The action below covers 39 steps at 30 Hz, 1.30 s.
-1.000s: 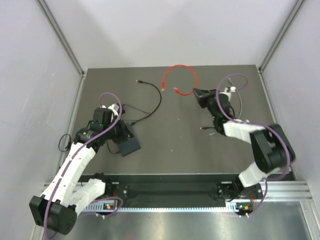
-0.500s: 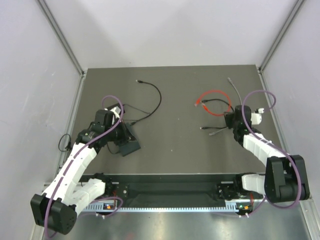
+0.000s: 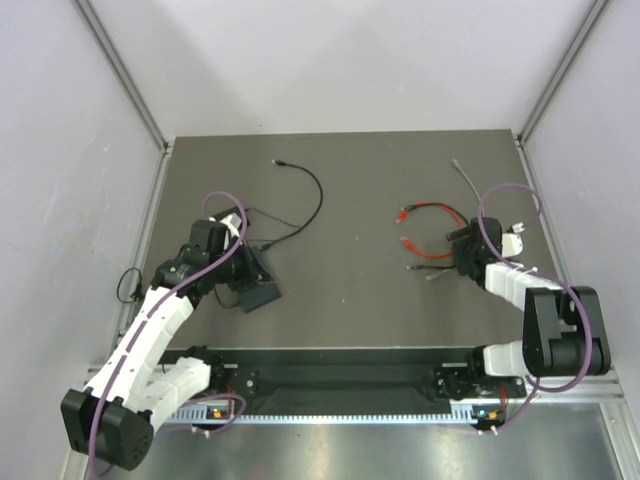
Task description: Pull the plug from the switch port
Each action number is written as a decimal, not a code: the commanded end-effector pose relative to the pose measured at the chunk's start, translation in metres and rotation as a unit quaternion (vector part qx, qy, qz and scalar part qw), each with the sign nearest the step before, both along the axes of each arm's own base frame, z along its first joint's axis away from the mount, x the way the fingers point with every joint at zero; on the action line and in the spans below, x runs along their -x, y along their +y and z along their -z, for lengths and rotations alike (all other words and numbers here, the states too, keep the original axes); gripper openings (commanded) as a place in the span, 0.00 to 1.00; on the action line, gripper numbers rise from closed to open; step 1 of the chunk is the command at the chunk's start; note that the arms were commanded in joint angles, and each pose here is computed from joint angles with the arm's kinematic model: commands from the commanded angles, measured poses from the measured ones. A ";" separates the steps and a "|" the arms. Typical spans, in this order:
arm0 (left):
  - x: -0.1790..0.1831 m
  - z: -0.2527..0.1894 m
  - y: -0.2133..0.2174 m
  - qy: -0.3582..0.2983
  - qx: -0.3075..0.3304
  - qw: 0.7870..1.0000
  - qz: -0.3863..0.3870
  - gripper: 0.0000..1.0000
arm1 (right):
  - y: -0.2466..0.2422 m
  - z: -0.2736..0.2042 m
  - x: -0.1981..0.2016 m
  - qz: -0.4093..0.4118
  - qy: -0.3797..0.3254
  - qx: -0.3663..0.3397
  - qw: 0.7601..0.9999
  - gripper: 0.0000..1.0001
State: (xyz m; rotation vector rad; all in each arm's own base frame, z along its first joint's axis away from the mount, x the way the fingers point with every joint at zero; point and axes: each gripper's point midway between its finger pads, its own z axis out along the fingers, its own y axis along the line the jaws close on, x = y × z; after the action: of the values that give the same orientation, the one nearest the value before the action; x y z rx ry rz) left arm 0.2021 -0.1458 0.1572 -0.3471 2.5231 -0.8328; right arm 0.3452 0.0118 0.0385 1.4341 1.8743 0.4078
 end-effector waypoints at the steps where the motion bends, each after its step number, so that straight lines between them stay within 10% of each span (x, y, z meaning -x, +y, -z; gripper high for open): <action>1: -0.010 -0.006 0.000 -0.027 0.004 1.000 -0.009 0.04 | -0.004 -0.038 -0.012 -0.041 -0.043 0.045 0.997 0.69; 12: -0.039 0.013 0.048 0.003 -0.116 0.987 -0.107 0.01 | 0.075 -0.147 -0.018 -0.271 -0.146 0.234 0.922 1.00; 21: -0.059 0.025 0.076 0.027 -0.124 0.982 -0.142 0.00 | 0.238 -0.171 -0.008 -0.498 -0.286 0.056 0.817 1.00; 31: -0.073 0.054 0.085 0.059 -0.124 0.973 -0.186 0.00 | 0.400 -0.130 -0.008 -0.588 -0.304 -0.091 0.744 0.41; 39: -0.087 0.072 0.088 0.076 -0.130 0.969 -0.197 0.00 | 0.457 -0.107 -0.006 -0.603 -0.302 -0.131 0.727 0.36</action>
State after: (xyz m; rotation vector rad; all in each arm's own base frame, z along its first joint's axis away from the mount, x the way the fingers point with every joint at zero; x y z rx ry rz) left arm 0.2742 -0.0627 0.0881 -0.7971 2.5696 -0.3477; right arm 0.3476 0.4439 0.1042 -0.0387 2.0912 1.4701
